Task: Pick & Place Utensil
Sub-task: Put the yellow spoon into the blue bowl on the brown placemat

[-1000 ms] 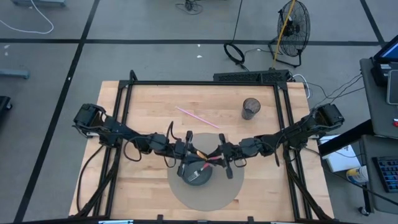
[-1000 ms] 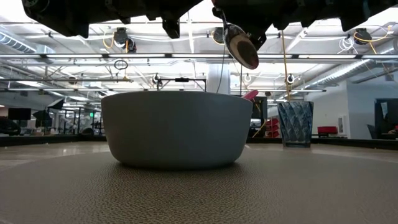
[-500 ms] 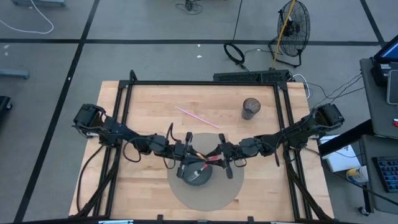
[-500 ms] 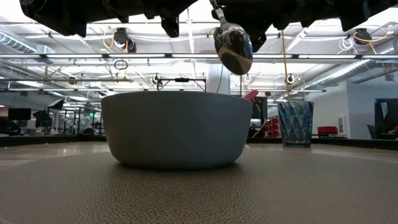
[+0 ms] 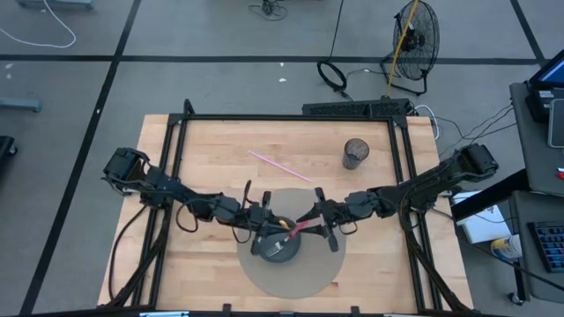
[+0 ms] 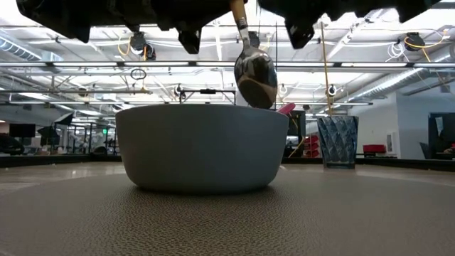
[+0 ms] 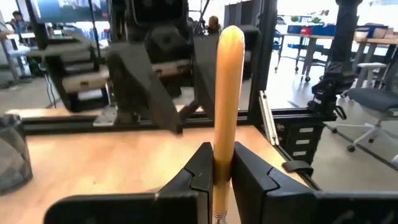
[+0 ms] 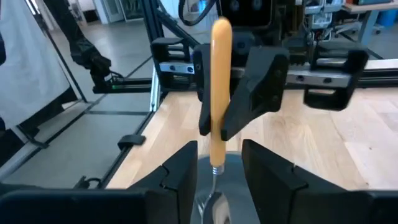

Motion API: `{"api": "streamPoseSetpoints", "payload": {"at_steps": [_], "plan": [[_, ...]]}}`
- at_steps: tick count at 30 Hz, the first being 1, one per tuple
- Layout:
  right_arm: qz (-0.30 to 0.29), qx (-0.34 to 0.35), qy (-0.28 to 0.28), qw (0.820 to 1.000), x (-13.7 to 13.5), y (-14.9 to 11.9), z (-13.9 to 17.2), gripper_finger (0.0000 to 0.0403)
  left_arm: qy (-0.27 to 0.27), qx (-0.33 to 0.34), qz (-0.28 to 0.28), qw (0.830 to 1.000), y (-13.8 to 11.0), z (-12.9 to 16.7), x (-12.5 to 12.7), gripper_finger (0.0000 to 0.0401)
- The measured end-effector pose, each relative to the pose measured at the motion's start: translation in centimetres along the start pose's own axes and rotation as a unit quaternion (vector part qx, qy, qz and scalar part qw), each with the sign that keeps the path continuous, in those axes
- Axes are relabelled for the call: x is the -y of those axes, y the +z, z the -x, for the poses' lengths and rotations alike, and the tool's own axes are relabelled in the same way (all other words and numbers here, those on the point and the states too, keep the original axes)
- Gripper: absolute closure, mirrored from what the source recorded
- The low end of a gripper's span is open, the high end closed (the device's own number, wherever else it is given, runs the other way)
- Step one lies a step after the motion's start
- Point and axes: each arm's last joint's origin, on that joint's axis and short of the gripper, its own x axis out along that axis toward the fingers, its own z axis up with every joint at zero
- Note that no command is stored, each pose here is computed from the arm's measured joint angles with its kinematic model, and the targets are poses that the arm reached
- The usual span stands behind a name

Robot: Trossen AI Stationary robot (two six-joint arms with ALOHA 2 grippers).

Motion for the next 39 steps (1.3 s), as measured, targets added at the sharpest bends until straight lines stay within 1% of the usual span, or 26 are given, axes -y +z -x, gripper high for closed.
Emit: {"api": "streamPoseSetpoints", "payload": {"at_steps": [5,7,16,21,25,32,36,39], "plan": [[0.007,-0.001,0.008,1.000,-0.9,1.0,1.5,0.0277,0.004,-0.021,0.036,0.999,0.2,0.3,0.0,0.0367],[0.014,-0.004,-0.002,1.000,-1.3,1.2,2.1,0.0277,0.012,-0.040,0.047,0.998,0.2,0.5,0.0,0.0367],[0.031,-0.030,-0.041,0.998,-2.8,1.3,4.1,0.0277,0.017,-0.078,0.112,0.991,1.4,1.8,0.5,0.0367],[0.028,-0.036,-0.053,0.998,-3.5,1.3,4.9,0.0277,0.045,-0.113,0.146,0.982,0.7,2.1,0.8,0.0367],[0.017,-0.054,-0.068,0.996,-3.8,1.0,5.6,0.0277,0.068,-0.126,0.164,0.976,0.3,2.2,0.9,0.0367],[0.003,-0.069,-0.108,0.992,-4.3,0.6,6.7,0.0277,0.076,-0.127,0.185,0.972,0.2,2.3,0.9,0.0367],[0.005,-0.072,-0.105,0.992,-4.7,0.5,6.9,0.0277,0.082,-0.137,0.201,0.966,-0.4,2.2,0.9,0.0367],[0.003,-0.072,-0.103,0.992,-4.7,0.5,6.9,0.0277,0.085,-0.131,0.219,0.963,-0.8,2.1,1.0,0.0367]]}}
